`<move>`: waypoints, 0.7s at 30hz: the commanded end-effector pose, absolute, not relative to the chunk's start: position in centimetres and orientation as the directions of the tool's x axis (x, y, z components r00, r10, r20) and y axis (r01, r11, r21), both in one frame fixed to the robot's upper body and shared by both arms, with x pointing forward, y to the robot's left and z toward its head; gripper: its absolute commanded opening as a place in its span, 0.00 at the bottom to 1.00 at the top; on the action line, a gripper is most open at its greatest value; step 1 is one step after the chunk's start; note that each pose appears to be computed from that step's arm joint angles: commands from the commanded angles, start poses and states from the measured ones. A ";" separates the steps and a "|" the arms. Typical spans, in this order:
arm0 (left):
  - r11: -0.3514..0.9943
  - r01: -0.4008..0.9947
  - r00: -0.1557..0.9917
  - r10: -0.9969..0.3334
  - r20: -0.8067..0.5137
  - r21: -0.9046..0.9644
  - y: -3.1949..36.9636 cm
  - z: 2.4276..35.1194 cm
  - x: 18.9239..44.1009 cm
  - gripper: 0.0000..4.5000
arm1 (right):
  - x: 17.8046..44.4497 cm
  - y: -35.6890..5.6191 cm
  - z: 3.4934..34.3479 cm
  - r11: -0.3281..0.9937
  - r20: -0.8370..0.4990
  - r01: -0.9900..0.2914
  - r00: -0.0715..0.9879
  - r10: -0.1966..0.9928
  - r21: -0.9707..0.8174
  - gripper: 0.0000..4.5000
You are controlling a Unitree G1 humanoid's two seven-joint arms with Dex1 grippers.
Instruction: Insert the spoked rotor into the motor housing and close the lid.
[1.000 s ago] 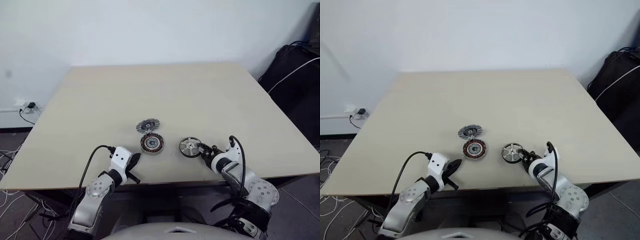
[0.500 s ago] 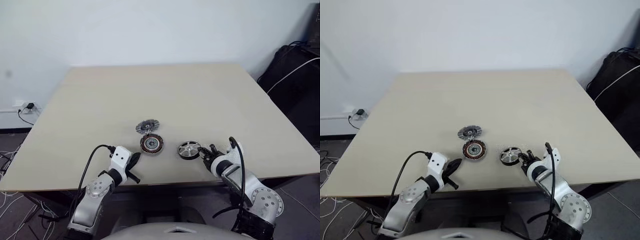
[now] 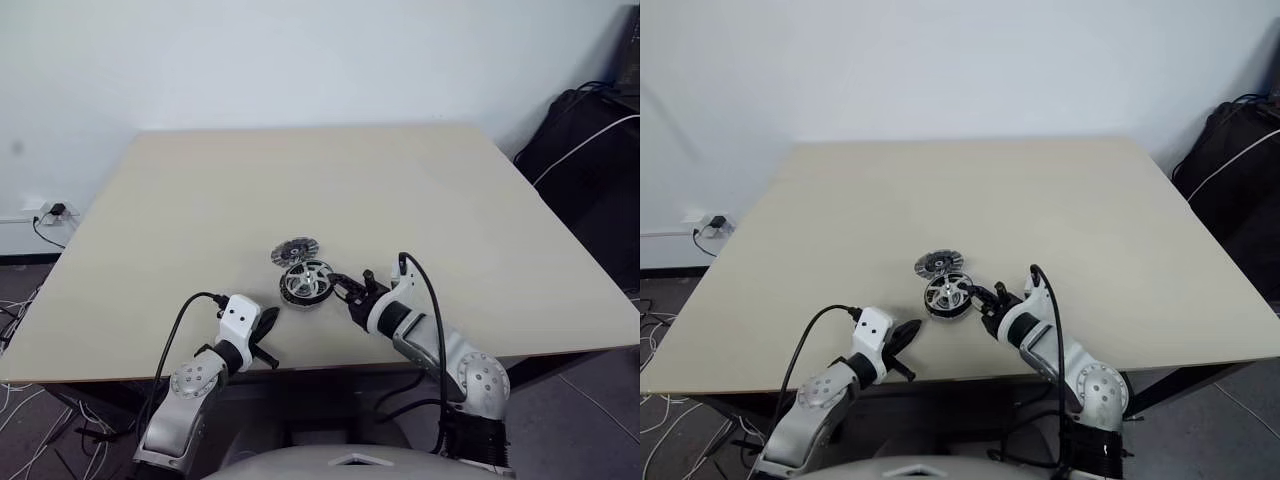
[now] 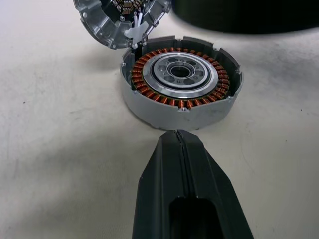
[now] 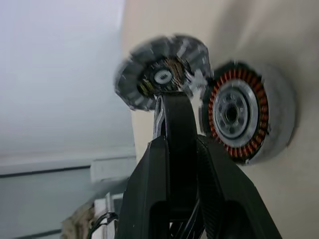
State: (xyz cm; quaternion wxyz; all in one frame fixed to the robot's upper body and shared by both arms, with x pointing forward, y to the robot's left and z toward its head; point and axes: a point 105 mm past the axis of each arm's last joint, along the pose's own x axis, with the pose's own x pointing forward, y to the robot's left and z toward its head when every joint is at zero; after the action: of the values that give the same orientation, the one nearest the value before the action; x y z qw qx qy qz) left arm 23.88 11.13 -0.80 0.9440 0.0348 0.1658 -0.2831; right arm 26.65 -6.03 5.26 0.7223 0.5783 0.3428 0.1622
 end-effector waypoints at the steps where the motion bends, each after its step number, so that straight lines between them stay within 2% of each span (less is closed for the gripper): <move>1: 0.840 0.542 0.807 -0.520 -0.279 0.000 11.3 1.0 24.2 0.00 | 27.5 -5.3 5.8 0.239 -0.248 0.115 0.713 0.656 0.964 0.09; 12: 0.848 0.531 0.815 -0.507 -0.282 0.008 11.6 1.1 24.2 0.00 | 29.9 -6.5 2.2 0.293 -0.302 0.139 0.709 0.637 0.946 0.09; 21: 0.846 0.534 0.815 -0.511 -0.273 0.011 11.6 1.2 24.4 0.00 | 31.2 -6.2 1.5 0.297 -0.284 0.109 0.705 0.650 0.949 0.09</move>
State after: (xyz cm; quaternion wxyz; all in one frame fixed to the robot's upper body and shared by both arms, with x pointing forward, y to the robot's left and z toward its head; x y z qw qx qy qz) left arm 23.66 11.84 -0.67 0.9467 0.0387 0.1689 -0.2716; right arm 30.68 -6.48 0.83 0.7302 0.5627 0.3475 0.1715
